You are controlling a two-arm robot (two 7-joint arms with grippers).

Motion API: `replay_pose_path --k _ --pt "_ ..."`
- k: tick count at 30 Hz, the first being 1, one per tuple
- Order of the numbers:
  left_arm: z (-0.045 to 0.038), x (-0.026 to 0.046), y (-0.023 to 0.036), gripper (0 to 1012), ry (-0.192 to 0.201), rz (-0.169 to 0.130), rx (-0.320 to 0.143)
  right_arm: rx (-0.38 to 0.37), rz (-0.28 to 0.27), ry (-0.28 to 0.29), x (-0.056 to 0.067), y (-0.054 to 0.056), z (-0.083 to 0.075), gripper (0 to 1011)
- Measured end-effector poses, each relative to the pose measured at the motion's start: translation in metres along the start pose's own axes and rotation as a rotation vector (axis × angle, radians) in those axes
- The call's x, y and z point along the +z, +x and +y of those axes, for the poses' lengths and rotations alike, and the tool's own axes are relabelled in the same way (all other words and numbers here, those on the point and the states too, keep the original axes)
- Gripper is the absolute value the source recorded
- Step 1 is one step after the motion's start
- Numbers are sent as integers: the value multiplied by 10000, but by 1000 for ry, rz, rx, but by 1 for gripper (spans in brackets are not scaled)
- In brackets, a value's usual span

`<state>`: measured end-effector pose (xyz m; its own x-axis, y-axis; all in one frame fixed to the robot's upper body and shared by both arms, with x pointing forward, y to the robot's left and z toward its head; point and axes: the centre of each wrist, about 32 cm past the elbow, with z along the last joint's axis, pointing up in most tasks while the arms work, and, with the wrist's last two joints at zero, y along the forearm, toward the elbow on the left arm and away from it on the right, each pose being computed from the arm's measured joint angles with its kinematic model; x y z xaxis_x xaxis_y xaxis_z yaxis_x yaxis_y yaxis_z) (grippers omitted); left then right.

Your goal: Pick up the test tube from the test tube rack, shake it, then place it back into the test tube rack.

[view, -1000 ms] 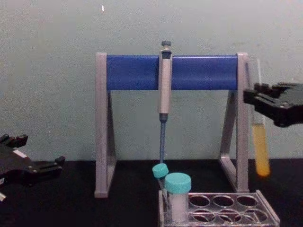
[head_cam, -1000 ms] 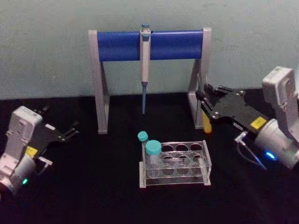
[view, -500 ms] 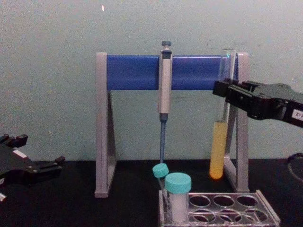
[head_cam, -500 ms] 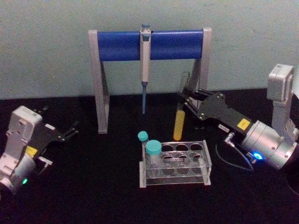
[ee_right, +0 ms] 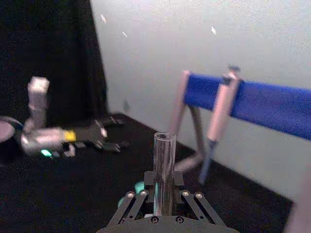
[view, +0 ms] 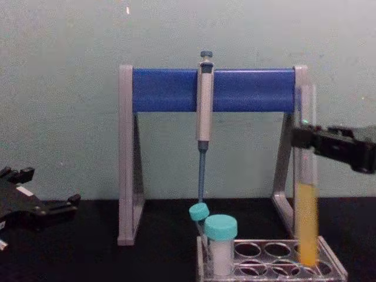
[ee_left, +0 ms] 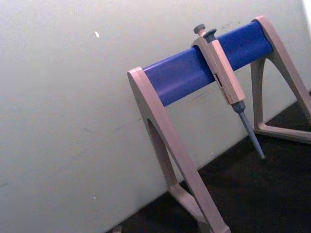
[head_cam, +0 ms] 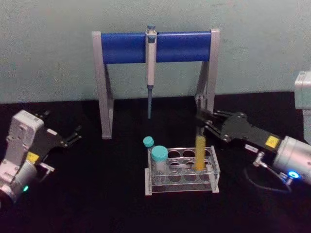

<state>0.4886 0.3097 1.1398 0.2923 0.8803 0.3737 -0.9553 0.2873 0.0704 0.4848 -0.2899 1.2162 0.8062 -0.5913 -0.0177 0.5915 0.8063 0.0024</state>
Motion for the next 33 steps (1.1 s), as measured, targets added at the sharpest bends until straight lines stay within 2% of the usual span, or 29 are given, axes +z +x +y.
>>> replay_pose_path --k 2,7,16,21,26,33 --pt "0 0 0 1001 0 0 0 -42 -19 -36 24 -13 -71 229" --pt "0 0 0 1001 0 0 0 -138 -74 -70 65 -5 -147 229" --pt "0 0 0 1001 0 0 0 -241 -171 -79 116 26 -58 229" --pt "0 0 0 1001 0 0 0 -281 -215 -57 89 45 73 229" --pt "0 0 0 1001 0 0 0 -291 -231 -20 52 74 185 229" --pt "0 0 0 1001 0 0 0 -223 -201 63 2 120 333 229"
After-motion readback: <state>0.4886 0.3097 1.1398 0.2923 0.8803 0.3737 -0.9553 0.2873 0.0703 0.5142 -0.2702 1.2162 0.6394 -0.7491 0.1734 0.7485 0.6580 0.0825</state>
